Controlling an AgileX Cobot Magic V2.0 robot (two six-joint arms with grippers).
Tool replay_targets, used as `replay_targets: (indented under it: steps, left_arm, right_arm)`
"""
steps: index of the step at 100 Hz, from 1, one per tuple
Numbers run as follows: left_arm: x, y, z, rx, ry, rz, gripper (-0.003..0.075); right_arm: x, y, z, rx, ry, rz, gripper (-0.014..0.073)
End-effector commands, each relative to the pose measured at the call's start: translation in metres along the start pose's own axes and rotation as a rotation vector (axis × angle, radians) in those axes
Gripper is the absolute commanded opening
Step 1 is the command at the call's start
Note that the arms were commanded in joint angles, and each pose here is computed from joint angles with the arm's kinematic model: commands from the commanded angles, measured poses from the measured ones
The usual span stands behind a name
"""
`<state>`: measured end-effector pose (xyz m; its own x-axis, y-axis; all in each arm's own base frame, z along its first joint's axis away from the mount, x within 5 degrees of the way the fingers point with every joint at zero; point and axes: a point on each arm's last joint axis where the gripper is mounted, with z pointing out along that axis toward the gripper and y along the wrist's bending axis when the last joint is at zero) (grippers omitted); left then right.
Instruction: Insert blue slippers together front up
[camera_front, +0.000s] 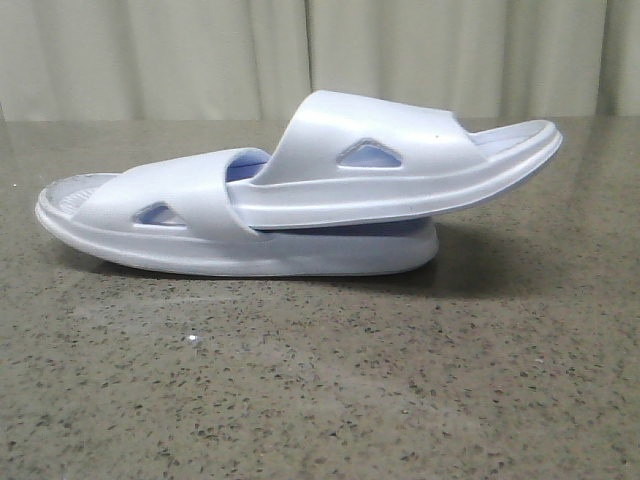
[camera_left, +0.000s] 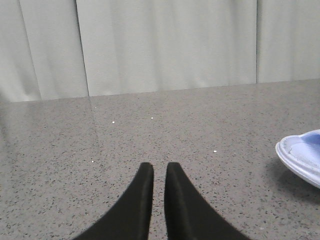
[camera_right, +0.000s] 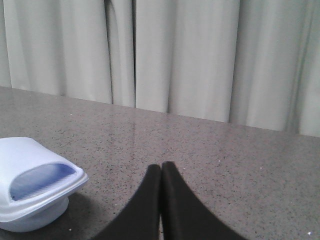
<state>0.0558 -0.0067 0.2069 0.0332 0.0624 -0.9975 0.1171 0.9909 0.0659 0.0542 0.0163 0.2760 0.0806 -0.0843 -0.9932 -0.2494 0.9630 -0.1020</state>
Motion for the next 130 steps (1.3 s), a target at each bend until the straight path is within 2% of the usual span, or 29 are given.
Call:
replay_targets:
  steps: [1, 33, 55, 74, 91, 130]
  left_arm:
    - [-0.006, 0.0, -0.002, 0.0, -0.103, -0.018, 0.0016]
    - [-0.006, 0.0, -0.002, 0.0, -0.103, -0.018, 0.0016]
    - [-0.006, 0.0, -0.002, 0.0, -0.103, -0.018, 0.0016]
    - [-0.006, 0.0, -0.002, 0.0, -0.103, -0.018, 0.0016]
    - [-0.006, 0.0, -0.002, 0.0, -0.103, -0.018, 0.0016]
    - [-0.006, 0.0, -0.002, 0.0, -0.103, -0.018, 0.0016]
  right_arm:
    - [-0.009, -0.004, 0.0, 0.042, -0.075, -0.013, -0.0107]
    - [0.017, -0.006, 0.005, 0.091, -0.09, 0.019, -0.0107]
    - [0.037, -0.012, 0.005, 0.212, -0.038, 0.07, -0.0107]
    - [0.055, -0.012, -0.002, 0.269, -0.042, 0.087, -0.0107]
    - [0.067, -0.01, -0.008, 0.275, -0.081, 0.093, -0.0107]
    - [0.069, -0.01, -0.008, 0.274, -0.056, 0.101, -0.0107]
